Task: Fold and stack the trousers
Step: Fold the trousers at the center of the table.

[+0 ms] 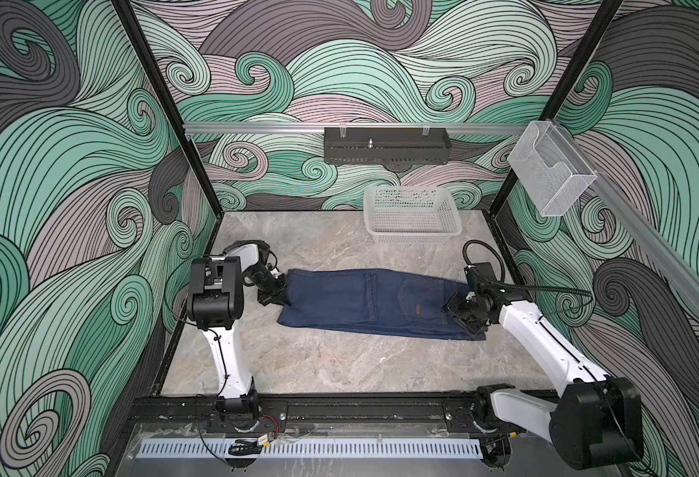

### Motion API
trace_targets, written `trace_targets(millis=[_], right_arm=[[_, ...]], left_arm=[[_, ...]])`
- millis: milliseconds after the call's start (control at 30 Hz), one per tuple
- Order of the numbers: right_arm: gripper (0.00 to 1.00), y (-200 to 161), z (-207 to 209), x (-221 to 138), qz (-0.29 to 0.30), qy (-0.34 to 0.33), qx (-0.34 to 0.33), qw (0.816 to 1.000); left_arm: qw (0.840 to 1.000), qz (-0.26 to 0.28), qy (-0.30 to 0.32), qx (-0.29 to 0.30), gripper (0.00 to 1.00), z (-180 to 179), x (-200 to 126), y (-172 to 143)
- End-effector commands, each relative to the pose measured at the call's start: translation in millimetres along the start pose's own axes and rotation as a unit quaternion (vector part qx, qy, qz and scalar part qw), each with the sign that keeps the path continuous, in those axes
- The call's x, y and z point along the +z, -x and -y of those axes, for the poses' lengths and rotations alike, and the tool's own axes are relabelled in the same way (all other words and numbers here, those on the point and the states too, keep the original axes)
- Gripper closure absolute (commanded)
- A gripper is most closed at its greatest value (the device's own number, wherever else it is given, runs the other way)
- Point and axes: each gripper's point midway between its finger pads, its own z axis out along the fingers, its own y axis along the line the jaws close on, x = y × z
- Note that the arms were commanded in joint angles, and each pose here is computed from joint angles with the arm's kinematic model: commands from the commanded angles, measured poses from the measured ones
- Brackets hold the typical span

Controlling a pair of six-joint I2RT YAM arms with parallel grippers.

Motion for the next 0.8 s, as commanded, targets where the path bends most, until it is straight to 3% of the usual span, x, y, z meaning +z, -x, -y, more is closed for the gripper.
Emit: trace_targets(millis=[0,233,500,767], right_arm=[[0.36,3.8,-3.7,-7.4,0.011,0.003,-0.004,1.000],[0.34,18.4,-1.5,-17.3,0.040,-0.005,-0.017,0.999],[0.24,40.1,-3.0,-17.6,0.066,-0.020,-0.067,0.995],[0.21,35.3,-19.9,25.1,0.018,0.017,-0.119,0.993]], left_arm=[[0.997,0.055,0.045,0.008,1.00,-5.5,-24.3,9.6],[0.985,0.093,0.137,-0.053,1.00,-55.2,-63.0,10.6],[0.961,0.134,0.210,-0.118,1.00,-110.2,-111.2,6.7],[0.966,0.166,0.172,-0.100,1.00,-92.4,-135.7,2.2]])
